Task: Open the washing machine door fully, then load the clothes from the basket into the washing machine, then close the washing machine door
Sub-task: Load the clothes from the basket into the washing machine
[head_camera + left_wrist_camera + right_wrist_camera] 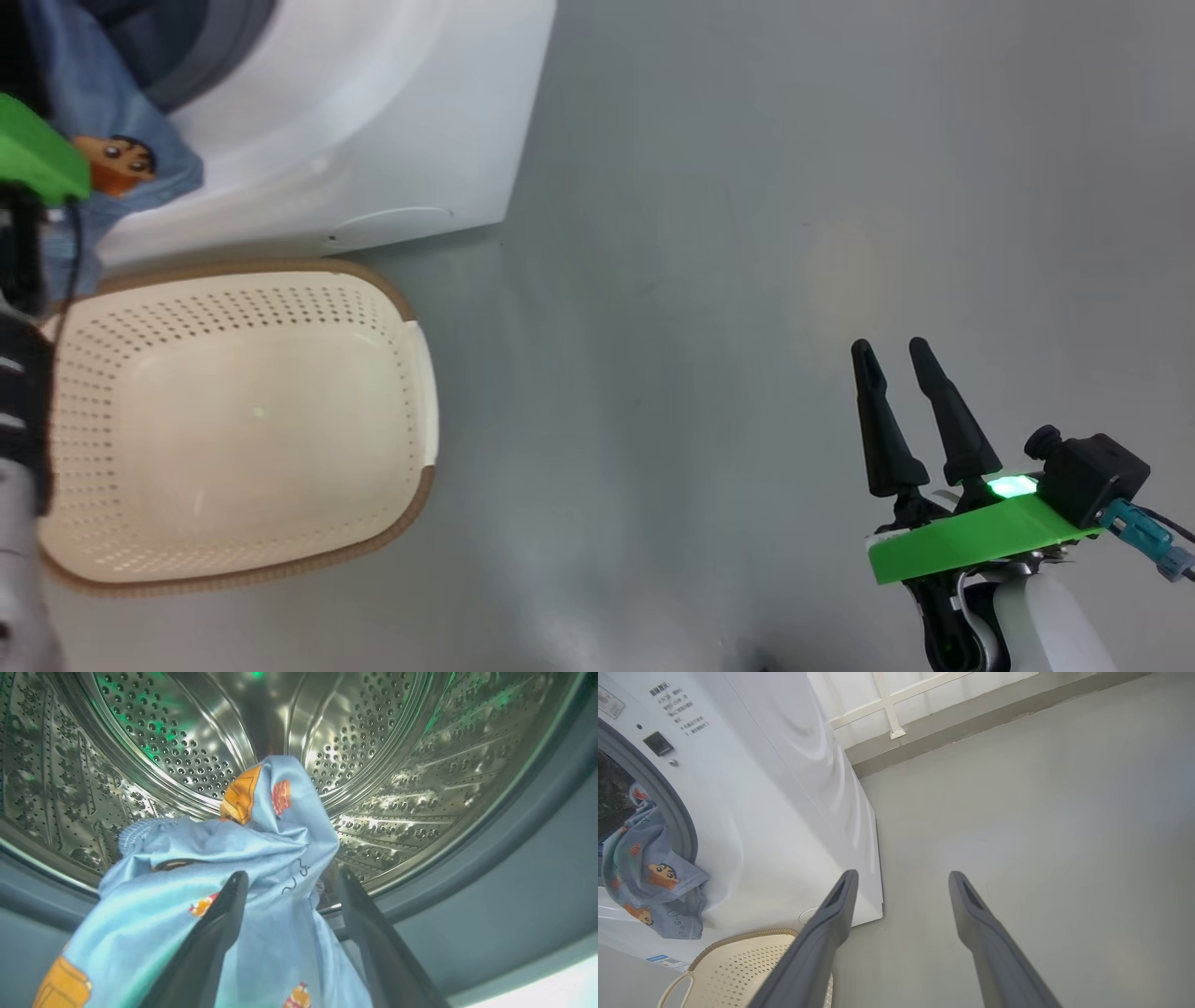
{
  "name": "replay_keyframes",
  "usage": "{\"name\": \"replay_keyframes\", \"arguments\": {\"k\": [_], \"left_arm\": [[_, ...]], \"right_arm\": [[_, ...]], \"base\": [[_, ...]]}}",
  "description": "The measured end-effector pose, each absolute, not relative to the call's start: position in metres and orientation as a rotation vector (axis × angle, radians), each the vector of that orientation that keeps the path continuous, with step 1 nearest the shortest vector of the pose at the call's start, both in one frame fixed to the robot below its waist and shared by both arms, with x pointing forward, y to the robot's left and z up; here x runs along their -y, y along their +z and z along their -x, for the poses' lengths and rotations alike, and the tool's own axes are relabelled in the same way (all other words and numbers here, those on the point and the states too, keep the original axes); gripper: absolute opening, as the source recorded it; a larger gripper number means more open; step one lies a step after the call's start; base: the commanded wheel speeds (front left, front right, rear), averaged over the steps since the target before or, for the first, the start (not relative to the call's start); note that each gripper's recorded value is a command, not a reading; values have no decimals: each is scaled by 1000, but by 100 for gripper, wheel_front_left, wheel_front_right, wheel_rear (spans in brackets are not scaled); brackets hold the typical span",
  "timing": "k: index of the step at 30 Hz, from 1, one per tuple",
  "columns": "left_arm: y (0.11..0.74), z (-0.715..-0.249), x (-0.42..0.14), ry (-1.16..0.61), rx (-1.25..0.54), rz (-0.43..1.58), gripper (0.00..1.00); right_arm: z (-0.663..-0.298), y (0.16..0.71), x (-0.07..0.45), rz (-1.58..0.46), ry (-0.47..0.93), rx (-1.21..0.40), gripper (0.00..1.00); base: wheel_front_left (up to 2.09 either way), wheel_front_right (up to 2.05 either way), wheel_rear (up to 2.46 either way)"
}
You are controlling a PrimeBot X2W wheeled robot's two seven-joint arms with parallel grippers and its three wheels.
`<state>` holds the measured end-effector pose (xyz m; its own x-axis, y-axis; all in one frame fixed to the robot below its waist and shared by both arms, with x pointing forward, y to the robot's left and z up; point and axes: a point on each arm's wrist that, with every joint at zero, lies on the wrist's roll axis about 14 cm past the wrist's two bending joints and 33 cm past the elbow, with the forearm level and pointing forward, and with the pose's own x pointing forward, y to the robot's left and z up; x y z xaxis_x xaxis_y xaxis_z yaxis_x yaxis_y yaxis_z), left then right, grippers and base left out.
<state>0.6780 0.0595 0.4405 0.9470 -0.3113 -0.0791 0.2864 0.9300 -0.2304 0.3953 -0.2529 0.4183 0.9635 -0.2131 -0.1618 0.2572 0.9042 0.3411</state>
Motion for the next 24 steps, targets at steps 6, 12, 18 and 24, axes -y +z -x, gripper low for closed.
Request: {"name": "replay_keyframes", "arguments": {"k": [6,12,18,24], "left_arm": [[447,-650,-64,-305,-92,246,100],[449,-621,-73,-306,-87,215,100],[458,-587,-87,-280,-66,224,100],[464,-549,-112,-239,-53,209,100]], "right_arm": [[-400,427,251,-350,-223,-96,100],[-403,437,248,-336,-206,-69,100],[-389,437,245,-327,-193,-82,100],[-386,449,246,-306,-160,-57,100]], "base": [[0,0,0],[0,0,0],[0,0,0],[0,0,0]]}}
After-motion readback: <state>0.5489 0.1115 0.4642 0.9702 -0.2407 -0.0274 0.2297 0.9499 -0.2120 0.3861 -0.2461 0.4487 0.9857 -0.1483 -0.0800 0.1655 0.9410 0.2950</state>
